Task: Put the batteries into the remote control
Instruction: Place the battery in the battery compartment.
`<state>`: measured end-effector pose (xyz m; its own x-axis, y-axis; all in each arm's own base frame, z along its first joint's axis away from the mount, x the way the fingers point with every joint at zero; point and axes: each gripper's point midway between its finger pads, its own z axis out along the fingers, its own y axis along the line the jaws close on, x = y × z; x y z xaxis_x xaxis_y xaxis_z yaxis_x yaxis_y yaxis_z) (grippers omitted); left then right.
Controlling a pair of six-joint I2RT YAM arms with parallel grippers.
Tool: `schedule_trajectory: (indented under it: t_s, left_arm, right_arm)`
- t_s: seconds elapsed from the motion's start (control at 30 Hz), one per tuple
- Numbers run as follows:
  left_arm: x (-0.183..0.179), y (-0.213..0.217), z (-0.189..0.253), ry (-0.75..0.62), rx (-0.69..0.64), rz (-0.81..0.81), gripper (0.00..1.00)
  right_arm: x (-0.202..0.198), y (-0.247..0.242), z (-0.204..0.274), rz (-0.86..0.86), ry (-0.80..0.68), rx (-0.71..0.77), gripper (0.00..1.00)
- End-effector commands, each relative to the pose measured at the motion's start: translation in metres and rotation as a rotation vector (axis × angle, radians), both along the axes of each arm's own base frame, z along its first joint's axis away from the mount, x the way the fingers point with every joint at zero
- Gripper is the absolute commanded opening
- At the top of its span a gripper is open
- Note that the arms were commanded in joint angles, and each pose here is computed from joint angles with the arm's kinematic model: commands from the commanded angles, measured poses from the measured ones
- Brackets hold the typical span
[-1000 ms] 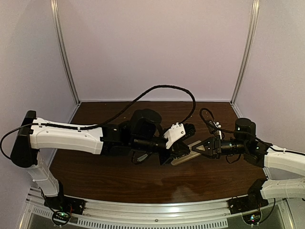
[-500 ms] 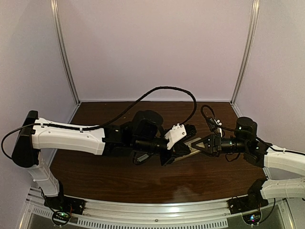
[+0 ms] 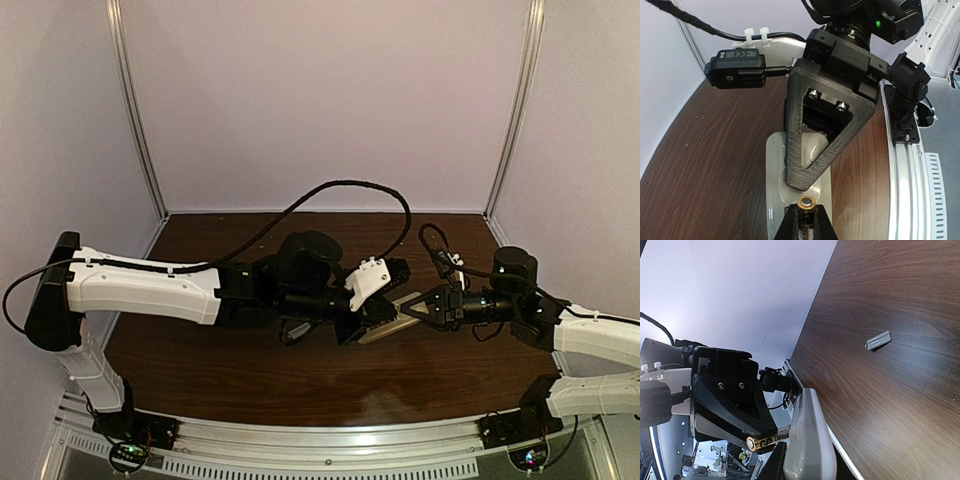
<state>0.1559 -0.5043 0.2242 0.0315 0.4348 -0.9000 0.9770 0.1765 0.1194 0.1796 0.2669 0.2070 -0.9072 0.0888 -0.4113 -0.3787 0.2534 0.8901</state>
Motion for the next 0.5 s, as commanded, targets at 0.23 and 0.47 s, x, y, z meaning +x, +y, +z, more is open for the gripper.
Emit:
schedule_trajectory:
  t_s: [0.23, 0.47]
  left_arm:
    - [0.001, 0.001, -0.007, 0.000, 0.027, -0.002, 0.00]
    - [0.001, 0.005, -0.017, 0.008, 0.051, 0.008, 0.00]
  right_arm:
    - [0.000, 0.003, 0.013, 0.012, -0.037, 0.024, 0.00]
    - [-0.001, 0.003, 0.016, 0.014, -0.038, 0.040, 0.00]
